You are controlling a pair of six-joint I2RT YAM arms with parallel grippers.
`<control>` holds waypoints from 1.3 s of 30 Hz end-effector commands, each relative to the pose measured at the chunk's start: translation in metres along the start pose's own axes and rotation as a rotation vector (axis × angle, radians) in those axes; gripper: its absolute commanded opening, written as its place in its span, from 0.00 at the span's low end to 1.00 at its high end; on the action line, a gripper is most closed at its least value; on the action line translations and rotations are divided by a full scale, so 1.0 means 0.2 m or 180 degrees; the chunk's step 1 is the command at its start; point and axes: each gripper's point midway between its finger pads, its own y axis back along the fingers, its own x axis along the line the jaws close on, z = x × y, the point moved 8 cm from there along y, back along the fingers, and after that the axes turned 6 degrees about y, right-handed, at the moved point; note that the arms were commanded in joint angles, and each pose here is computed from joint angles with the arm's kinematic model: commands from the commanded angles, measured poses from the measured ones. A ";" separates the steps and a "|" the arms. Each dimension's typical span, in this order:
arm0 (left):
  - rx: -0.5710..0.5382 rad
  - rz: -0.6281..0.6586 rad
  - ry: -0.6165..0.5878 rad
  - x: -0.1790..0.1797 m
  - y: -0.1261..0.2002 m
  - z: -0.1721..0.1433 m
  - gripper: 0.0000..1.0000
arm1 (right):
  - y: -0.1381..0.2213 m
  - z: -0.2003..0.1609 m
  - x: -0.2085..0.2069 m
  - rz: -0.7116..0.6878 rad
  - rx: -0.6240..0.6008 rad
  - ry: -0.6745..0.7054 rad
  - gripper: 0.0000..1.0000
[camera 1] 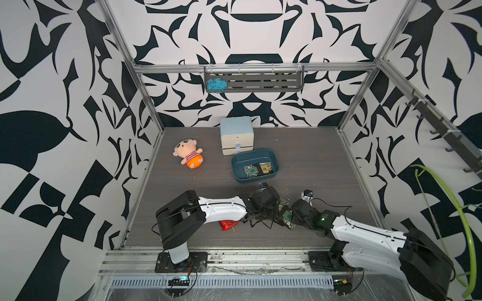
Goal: Put the tea bags into the storage box
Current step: Pick up the tea bag from the center of the board.
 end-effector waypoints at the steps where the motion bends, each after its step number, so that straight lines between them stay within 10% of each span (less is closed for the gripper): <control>1: 0.0102 -0.0056 0.0049 0.00 -0.04 -0.02 0.35 | 0.00 0.01 0.00 -0.0049 -0.0032 -0.0045 0.09; 39: 0.0256 -0.0108 0.0301 0.03 -0.19 -0.03 0.29 | 0.01 0.02 0.03 0.0029 -0.0034 -0.0097 0.08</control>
